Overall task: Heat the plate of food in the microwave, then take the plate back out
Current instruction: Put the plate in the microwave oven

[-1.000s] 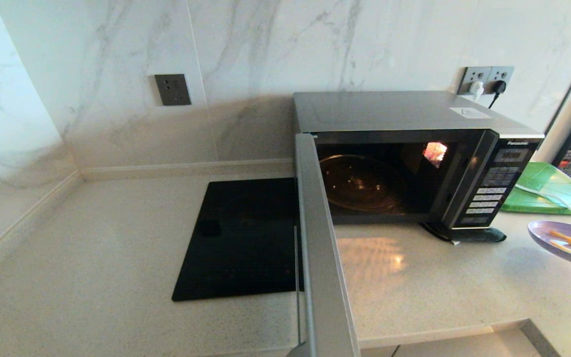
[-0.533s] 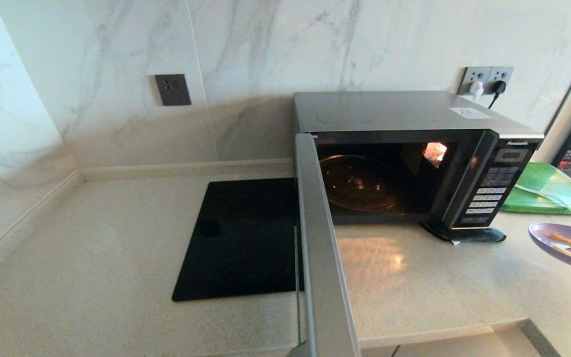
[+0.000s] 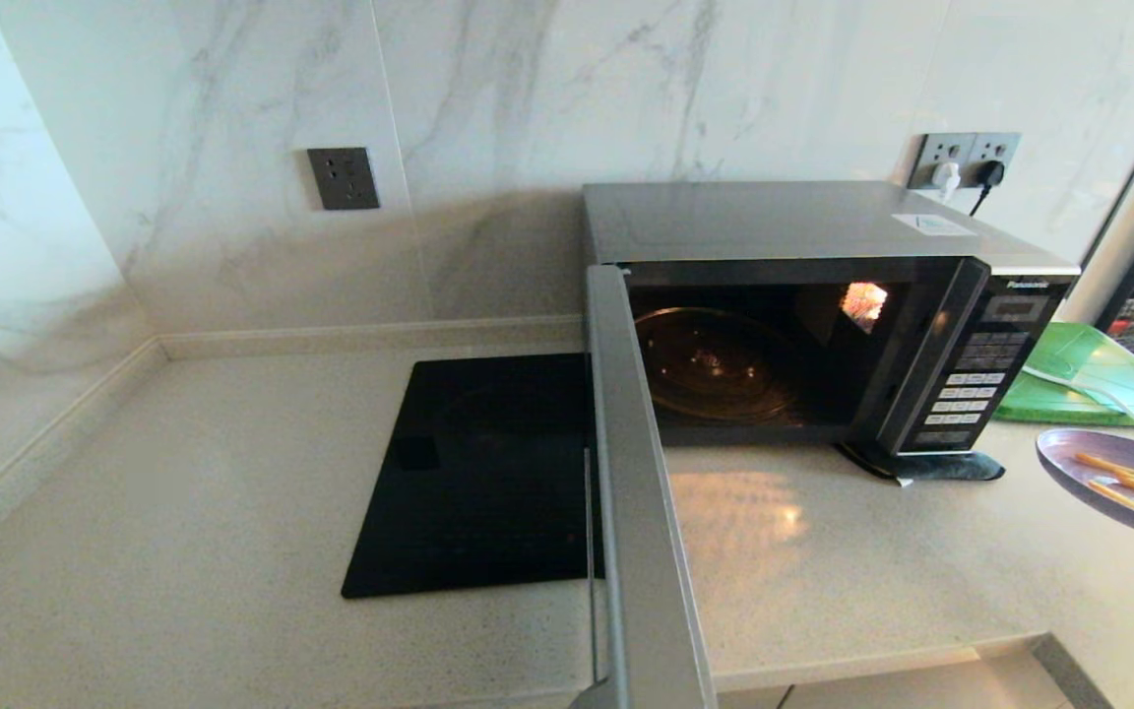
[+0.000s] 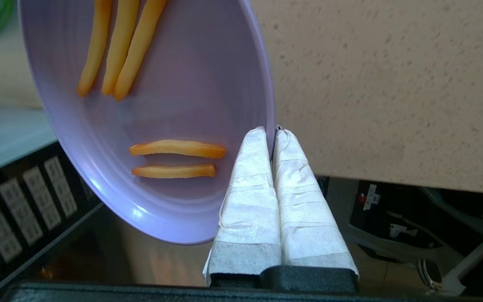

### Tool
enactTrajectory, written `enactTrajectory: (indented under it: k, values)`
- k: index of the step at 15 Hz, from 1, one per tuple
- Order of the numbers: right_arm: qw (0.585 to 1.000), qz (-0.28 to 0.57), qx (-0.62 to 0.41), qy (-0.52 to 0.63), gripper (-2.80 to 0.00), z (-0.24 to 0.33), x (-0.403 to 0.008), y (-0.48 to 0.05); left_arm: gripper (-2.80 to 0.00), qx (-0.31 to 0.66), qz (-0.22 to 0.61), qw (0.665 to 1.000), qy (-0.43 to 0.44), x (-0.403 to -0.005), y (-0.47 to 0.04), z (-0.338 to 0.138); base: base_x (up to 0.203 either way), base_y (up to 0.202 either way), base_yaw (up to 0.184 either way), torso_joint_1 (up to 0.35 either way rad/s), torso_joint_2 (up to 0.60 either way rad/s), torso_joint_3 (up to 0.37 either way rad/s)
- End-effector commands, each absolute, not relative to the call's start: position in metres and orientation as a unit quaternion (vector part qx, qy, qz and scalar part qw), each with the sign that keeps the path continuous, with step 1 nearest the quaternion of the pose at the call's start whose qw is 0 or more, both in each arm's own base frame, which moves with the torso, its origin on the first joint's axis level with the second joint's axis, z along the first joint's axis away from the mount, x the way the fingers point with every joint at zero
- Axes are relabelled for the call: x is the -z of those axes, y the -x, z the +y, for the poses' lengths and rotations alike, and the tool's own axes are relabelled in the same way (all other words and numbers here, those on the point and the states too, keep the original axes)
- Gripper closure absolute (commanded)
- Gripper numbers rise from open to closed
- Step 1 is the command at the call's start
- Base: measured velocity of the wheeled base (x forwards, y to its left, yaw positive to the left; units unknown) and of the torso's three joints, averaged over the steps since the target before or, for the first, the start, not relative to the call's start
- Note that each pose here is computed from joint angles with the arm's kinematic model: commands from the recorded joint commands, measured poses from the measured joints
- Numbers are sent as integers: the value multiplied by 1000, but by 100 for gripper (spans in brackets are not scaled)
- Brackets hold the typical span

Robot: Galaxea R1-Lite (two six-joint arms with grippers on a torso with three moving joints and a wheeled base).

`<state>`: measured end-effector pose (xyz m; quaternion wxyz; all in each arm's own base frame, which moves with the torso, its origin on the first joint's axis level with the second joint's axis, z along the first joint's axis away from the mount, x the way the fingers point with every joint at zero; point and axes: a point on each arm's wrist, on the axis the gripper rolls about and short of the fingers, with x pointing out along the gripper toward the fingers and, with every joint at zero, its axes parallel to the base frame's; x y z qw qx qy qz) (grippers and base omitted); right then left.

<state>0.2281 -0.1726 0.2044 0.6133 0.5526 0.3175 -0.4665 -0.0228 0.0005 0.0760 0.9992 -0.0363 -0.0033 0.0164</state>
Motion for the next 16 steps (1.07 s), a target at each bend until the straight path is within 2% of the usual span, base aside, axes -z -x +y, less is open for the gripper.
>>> enactTrajectory:
  k: [1,16]
  values:
    - [621,308,455,-559,0,-165,-214,-220,0,-17,-3,999,37,-76,23,1,0,0,0,0,0,0]
    - [691,358,347,-524,0,-99,-232,-213,0,-17,-3,999,37,-76,23,1,0,0,0,0,0,0]
